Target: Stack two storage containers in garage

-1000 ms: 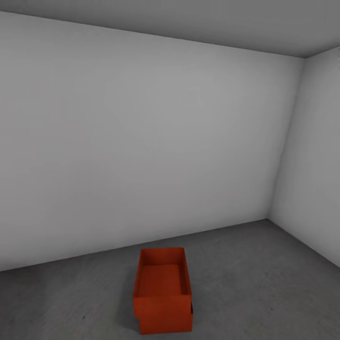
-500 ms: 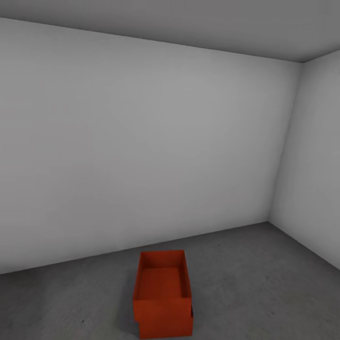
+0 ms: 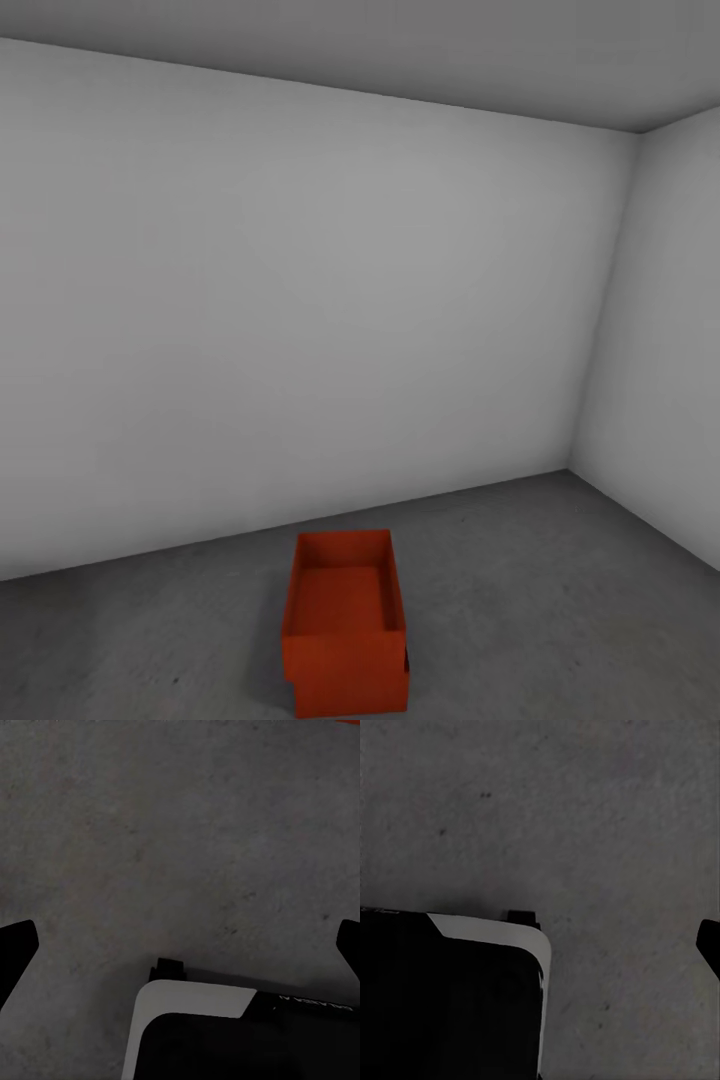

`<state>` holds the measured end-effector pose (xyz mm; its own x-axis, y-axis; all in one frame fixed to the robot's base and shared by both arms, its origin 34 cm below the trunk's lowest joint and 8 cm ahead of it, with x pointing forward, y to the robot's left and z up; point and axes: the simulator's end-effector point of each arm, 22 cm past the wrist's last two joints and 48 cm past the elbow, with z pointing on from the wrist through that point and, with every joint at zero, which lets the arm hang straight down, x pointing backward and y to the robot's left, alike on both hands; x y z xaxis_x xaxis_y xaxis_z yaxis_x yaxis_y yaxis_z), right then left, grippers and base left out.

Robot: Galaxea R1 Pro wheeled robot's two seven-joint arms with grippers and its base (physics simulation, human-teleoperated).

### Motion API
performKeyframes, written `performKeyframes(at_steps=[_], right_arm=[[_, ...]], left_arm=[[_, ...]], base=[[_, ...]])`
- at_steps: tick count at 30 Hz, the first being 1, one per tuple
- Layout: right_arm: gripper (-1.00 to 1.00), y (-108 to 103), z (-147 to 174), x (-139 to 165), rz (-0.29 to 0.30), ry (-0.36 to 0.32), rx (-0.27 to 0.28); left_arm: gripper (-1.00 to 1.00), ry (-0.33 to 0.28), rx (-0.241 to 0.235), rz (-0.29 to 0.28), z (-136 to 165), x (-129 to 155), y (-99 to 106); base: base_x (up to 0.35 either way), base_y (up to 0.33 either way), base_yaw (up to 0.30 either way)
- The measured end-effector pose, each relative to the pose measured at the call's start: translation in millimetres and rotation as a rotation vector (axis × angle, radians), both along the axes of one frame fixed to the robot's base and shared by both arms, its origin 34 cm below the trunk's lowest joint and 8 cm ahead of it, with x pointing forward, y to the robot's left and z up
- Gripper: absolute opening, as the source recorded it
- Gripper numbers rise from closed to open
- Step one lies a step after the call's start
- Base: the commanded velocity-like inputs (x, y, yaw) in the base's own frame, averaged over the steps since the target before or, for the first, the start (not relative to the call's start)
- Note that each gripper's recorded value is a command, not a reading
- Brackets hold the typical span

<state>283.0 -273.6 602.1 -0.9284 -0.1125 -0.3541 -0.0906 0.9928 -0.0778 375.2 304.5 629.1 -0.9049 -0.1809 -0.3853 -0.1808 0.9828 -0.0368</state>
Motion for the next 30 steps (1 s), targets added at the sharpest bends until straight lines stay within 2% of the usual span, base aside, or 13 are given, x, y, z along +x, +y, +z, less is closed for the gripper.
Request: performKeyframes(at_steps=[8,30], right_arm=[[1.0,11.8,0.4,3.7,0.004,-0.001,0.016],[1.0,9.4,0.8,4.6,-0.021,-0.006,0.015]], left_arm=[[1.0,0.0,0.0,0.0,0.0,0.0,0.0],[1.0,0.0,0.0,0.0,0.0,0.0,0.0]], base=[[0.0,0.0,0.0],[0.0,0.0,0.0]])
